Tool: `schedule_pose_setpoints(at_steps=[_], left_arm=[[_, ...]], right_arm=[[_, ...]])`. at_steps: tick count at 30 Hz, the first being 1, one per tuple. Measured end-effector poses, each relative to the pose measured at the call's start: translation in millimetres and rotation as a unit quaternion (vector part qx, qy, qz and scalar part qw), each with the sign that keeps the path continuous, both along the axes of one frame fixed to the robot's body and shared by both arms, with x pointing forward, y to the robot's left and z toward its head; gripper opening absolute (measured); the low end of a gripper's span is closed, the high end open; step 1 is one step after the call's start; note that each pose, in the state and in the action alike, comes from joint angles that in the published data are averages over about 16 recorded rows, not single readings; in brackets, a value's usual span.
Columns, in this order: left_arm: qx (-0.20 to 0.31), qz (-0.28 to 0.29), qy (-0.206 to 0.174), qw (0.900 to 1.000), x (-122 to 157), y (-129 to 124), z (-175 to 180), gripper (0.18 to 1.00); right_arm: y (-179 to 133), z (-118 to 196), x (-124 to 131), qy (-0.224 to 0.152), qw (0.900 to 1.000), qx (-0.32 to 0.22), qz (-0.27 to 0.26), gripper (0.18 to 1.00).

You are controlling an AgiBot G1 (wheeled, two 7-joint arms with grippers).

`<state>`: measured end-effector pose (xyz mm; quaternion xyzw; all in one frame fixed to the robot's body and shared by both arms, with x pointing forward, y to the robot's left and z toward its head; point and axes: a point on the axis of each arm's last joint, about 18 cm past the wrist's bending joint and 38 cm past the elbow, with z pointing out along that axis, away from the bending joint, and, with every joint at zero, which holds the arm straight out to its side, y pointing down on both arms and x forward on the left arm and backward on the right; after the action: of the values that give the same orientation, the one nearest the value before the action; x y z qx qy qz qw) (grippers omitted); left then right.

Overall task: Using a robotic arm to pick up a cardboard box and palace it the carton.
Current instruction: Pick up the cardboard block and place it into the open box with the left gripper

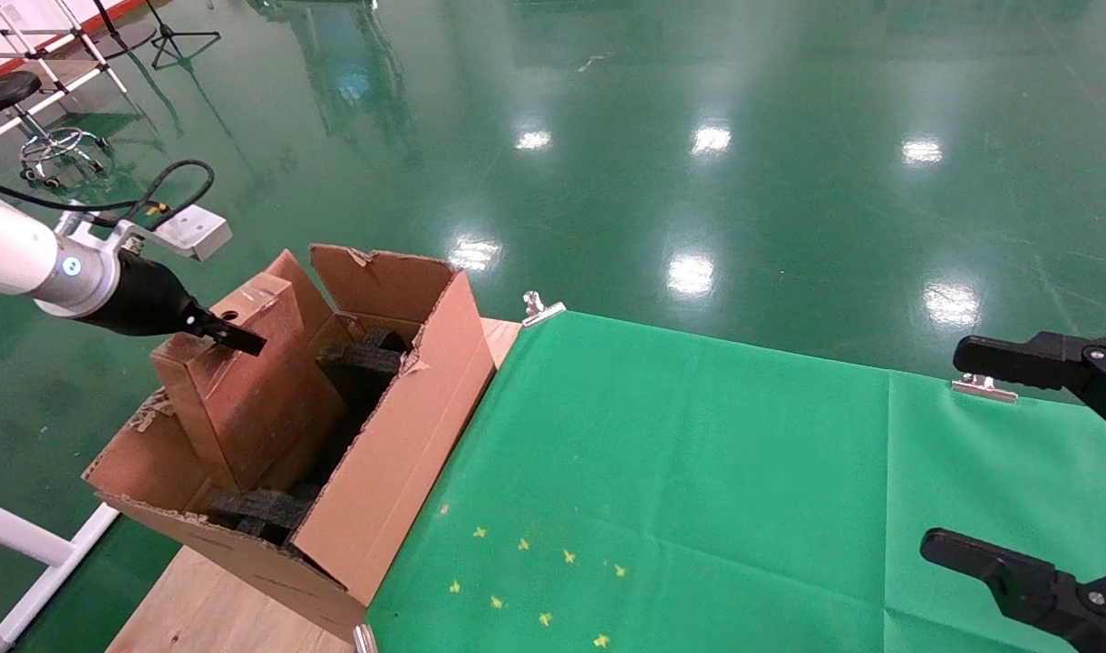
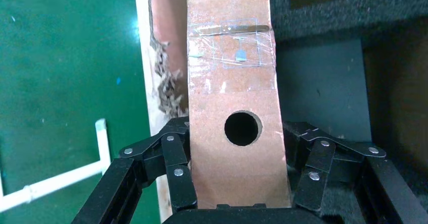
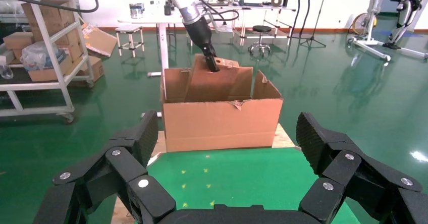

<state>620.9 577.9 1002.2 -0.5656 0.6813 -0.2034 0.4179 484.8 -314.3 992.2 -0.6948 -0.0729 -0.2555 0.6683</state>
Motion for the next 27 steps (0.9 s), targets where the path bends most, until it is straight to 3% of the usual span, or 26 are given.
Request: schedule_pose_setpoints(at_steps=[12,27], left_arm=[[-0.013,0.013,-0.015,0.9997,7,3,-14,0.350],[-0.047,0.038,0.030,0.9977,1,9,-63,0.347]], right_arm=[[0,0,0,0.000,1.000,0.000,0.000,1.001],[0,0,0,0.000,1.000,0.000,0.000,1.001]])
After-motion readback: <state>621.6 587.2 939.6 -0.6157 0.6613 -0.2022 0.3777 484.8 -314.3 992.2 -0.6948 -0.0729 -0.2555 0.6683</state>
